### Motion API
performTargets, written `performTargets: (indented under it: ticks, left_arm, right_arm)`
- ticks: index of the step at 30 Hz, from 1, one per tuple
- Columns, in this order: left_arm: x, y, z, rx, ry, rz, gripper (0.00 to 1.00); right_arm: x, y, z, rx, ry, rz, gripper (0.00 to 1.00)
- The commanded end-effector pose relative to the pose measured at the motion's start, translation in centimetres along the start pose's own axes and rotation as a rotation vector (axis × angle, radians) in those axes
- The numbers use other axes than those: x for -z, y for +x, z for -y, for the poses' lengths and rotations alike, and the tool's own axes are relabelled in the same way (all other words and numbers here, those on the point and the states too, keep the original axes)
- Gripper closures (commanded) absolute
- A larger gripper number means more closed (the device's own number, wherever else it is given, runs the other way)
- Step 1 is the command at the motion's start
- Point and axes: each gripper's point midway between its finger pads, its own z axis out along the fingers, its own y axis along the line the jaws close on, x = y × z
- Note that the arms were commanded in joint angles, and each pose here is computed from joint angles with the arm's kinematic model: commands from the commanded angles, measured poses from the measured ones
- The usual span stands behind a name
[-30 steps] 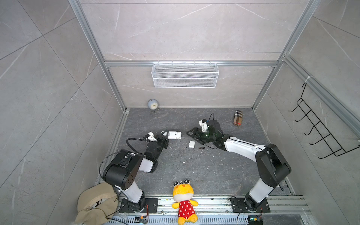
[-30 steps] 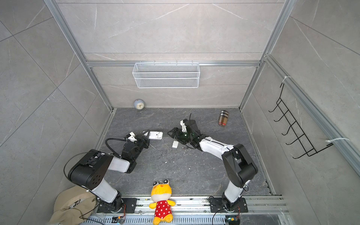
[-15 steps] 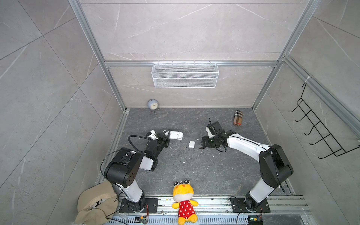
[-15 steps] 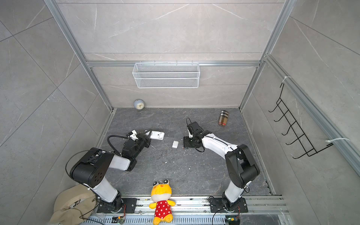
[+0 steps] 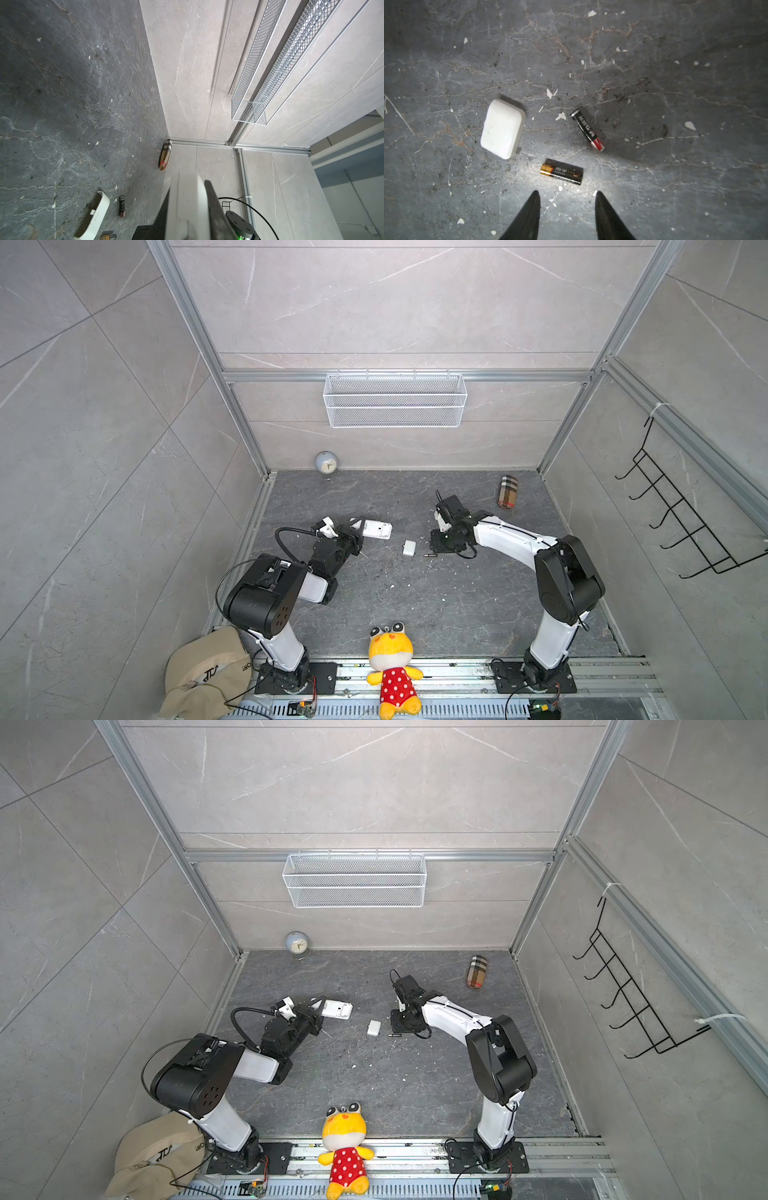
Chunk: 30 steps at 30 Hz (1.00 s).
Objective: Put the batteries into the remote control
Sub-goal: 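Lower the right gripper onto the gold-and-black battery and close on it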
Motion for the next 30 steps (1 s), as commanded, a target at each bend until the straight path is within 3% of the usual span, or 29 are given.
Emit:
performTargets:
  ticks: [1,12,30]
  left_arm:
    - [-0.6,0.5,2.0,-0.037,0.071,-0.031,0.96]
    - [-0.6,0.3,2.2,-0.031,0.075,-0.023,0.95]
    - [-0.8,0.3,2.0,-0.029,0.072,-0.019,0.95]
  right_arm:
    - [-0.8,0.9,-0.6,0.070,-0.038,-0.066,0.55]
    - [-1.2,1.3,-0.2,0.232,-0.018,-0.096,0.52]
    - [-2.7,2.5,-0.5,0.351,0.014,-0.160,0.45]
